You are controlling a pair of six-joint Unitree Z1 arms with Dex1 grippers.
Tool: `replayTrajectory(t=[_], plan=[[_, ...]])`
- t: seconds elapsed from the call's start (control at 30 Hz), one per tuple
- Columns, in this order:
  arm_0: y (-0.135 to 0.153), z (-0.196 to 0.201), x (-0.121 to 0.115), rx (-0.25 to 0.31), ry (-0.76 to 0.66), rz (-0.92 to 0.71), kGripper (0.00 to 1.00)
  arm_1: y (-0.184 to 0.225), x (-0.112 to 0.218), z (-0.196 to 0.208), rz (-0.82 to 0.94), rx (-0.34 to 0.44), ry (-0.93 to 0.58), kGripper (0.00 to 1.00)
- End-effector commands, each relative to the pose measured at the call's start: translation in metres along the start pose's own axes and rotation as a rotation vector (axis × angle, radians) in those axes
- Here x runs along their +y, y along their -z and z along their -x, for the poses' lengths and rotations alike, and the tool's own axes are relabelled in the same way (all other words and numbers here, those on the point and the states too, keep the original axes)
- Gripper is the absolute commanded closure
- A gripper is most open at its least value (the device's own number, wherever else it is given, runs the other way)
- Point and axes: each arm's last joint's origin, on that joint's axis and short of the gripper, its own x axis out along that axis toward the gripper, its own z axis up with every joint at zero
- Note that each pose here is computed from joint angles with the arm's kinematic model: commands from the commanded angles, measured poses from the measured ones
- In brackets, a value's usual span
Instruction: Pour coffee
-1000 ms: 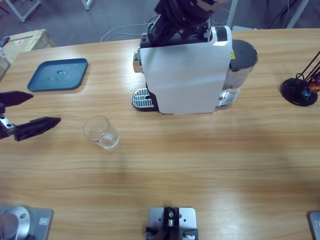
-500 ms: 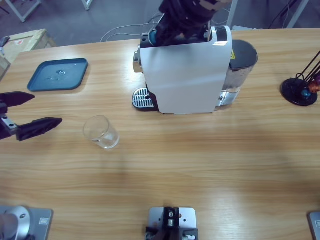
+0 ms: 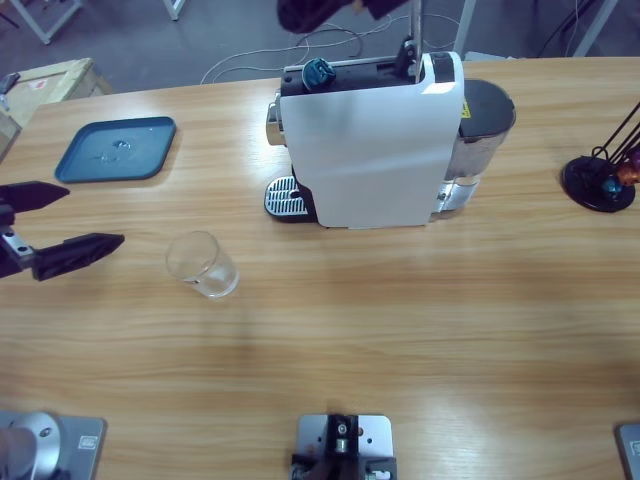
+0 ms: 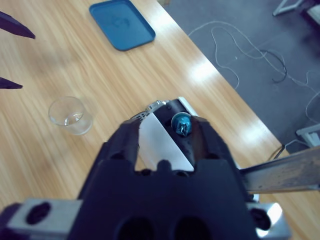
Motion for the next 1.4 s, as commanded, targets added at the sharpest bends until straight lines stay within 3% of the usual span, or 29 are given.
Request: replayTrajectory(t=[0.03, 0.07, 0.13, 0.37, 0.5, 0.53, 0.77, 1.0, 1.1, 1.17, 1.2, 1.3, 1.4], plan=[[0.005, 0.000, -0.001, 0.001, 0.003, -0.001, 0.009, 0.027, 0.018, -0.077, -0.060, 0.176, -0.023, 1.000], [0.006, 0.000, -0.002, 0.003, 0.002, -0.001, 0.009, 0.028, 0.018, -0.080, -0.065, 0.188, -0.038, 0.979], [0.008, -0.002, -0.002, 0.012, 0.004, -0.002, 0.009, 0.031, 0.017, -0.087, -0.072, 0.211, -0.042, 0.689], [0.011, -0.007, -0.003, 0.038, 0.007, -0.003, 0.009, 0.035, -0.024, -0.092, -0.127, 0.222, 0.054, 0.668], [0.011, -0.011, -0.004, 0.046, 0.008, -0.004, 0.009, 0.027, -0.029, -0.080, -0.126, 0.188, 0.064, 0.521], [0.011, -0.011, -0.004, 0.046, 0.008, -0.003, 0.009, 0.023, -0.029, -0.076, -0.127, 0.174, 0.065, 0.433], [0.008, -0.011, -0.003, 0.031, 0.007, -0.001, 0.009, 0.006, -0.032, -0.047, -0.130, 0.111, 0.072, 0.393], [0.001, -0.010, -0.002, -0.008, -0.007, 0.033, 0.009, 0.014, -0.008, 0.068, -0.143, 0.011, -0.034, 0.410], [-0.001, -0.009, -0.002, -0.020, -0.009, 0.035, 0.009, 0.047, 0.000, 0.110, -0.167, 0.011, -0.046, 0.593], [-0.003, -0.009, -0.002, -0.028, 0.000, 0.036, 0.009, 0.084, -0.003, 0.140, -0.220, 0.021, 0.012, 0.925], [-0.005, -0.009, -0.002, -0.027, 0.008, 0.035, 0.009, 0.103, -0.003, 0.151, -0.233, 0.029, 0.043, 1.000], [-0.014, -0.008, -0.001, -0.047, 0.011, 0.026, 0.009, 0.143, -0.014, 0.170, -0.270, 0.043, 0.160, 1.000], [-0.019, -0.006, 0.000, -0.063, 0.010, 0.026, 0.009, 0.170, -0.033, 0.168, -0.418, 0.076, 0.350, 1.000]])
